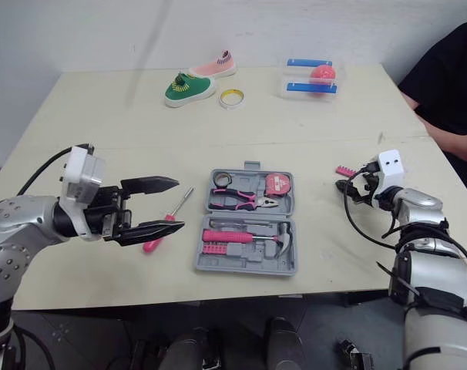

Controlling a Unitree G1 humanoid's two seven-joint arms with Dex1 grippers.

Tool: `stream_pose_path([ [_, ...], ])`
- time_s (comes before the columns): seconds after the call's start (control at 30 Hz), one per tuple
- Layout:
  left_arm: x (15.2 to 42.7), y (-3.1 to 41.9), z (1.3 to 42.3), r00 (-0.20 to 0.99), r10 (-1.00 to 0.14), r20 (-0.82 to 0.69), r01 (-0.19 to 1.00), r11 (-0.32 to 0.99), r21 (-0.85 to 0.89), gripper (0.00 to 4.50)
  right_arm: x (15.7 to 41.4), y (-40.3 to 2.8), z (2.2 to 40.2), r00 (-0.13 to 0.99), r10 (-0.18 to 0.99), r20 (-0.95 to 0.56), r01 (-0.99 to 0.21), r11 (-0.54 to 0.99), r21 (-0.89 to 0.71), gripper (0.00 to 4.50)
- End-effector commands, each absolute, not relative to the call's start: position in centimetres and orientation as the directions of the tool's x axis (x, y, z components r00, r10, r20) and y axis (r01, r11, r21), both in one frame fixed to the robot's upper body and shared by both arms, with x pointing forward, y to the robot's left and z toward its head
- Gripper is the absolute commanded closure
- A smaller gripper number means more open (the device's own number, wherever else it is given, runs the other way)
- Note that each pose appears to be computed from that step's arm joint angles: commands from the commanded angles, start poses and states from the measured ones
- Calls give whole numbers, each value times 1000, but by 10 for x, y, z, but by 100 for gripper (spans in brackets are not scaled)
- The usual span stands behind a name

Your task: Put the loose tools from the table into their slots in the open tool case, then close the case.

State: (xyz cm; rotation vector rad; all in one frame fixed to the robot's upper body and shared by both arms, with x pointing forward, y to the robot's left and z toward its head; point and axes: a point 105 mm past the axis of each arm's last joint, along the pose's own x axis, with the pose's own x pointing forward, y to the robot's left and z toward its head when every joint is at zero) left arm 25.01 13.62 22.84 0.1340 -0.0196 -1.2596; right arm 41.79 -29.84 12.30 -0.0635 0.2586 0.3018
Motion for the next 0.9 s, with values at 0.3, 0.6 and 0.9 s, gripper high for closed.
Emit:
stream_pose_path([
  [0.3,243,132,227,312,-950,-10,940,307,149,1,417,-323,149,989,142,-35,-141,990,17,0],
  [0.6,248,131,221,303,-953,-2,942,299,151,1,426,-302,166,996,91,18,-93,979,182,0],
  [0.9,252,124,217,282,-960,9,947,279,156,1,421,-260,159,987,-147,-70,156,977,144,0],
])
